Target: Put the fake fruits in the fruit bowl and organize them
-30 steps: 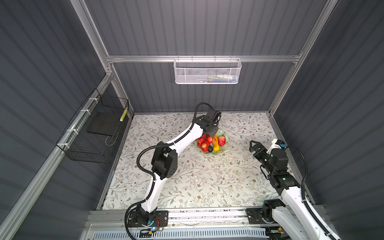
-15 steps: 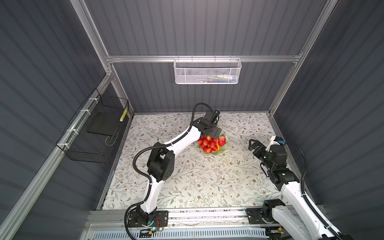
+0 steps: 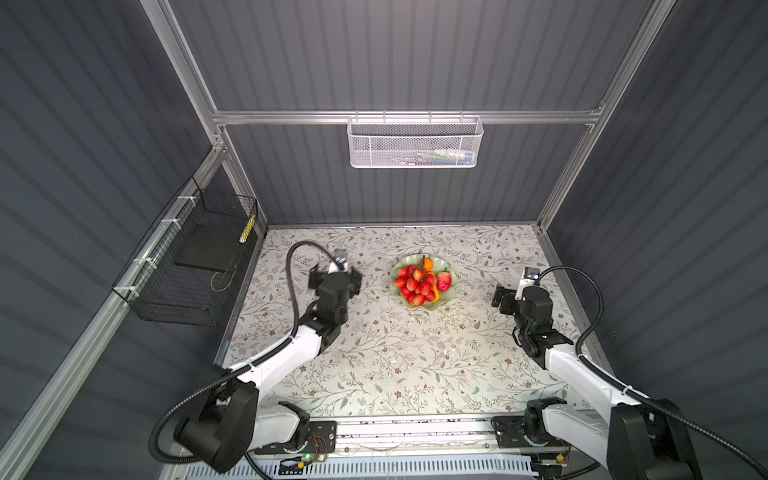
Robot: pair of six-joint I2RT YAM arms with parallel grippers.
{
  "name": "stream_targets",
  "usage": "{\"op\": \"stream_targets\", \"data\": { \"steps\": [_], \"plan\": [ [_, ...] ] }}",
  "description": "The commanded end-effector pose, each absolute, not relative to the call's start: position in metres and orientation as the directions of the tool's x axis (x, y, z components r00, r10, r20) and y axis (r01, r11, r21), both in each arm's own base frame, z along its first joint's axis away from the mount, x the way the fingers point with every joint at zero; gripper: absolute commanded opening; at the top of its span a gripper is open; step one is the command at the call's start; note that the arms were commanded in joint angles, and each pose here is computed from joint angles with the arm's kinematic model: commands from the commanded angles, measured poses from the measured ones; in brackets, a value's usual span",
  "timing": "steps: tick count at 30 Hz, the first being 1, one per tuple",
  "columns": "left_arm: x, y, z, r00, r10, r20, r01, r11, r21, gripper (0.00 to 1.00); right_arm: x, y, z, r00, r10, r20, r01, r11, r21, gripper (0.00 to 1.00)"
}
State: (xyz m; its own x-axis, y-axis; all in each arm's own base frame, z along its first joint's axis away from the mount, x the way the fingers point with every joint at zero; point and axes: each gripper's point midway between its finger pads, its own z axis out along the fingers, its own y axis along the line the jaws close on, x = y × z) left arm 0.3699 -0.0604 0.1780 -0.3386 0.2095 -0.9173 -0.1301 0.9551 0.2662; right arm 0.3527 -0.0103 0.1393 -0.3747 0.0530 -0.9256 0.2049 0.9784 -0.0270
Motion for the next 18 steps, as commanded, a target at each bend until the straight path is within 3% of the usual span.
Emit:
{"op": "stream_targets", "data": {
  "steps": [1,4,6,8,12,18],
  "plan": [
    [0.357,-0.023,0.162,-0.286,0.023,-0.958,-0.245,0.965,0.096,1.00,0.367,-0.032,0.150,-0.241,-0.014,-0.970,0.274,0.958,-0.082,0.99],
    [0.366,-0.009,0.132,-0.357,0.049,-0.933,-0.257,0.955,0.149,1.00,0.382,-0.034,0.133,-0.215,0.013,-0.976,0.248,0.968,-0.042,0.99],
    [0.377,-0.009,0.109,-0.385,0.063,-0.921,-0.226,0.961,0.161,1.00,0.386,-0.038,0.125,-0.288,0.064,-0.955,0.225,0.974,-0.003,0.99],
    [0.390,-0.010,0.101,-0.354,0.064,-0.933,-0.217,0.965,0.149,1.00,0.387,-0.037,0.125,-0.244,0.087,-0.966,0.171,0.984,0.045,0.99],
    [0.411,-0.013,0.088,-0.447,0.116,-0.887,-0.172,0.962,0.213,1.00,0.382,-0.028,0.120,-0.226,0.069,-0.972,0.106,0.993,0.046,0.99],
    [0.400,0.005,0.083,-0.322,0.069,-0.944,-0.238,0.959,0.151,1.00,0.383,-0.035,0.119,-0.231,0.084,-0.969,0.151,0.987,0.050,0.99]
  ]
}}
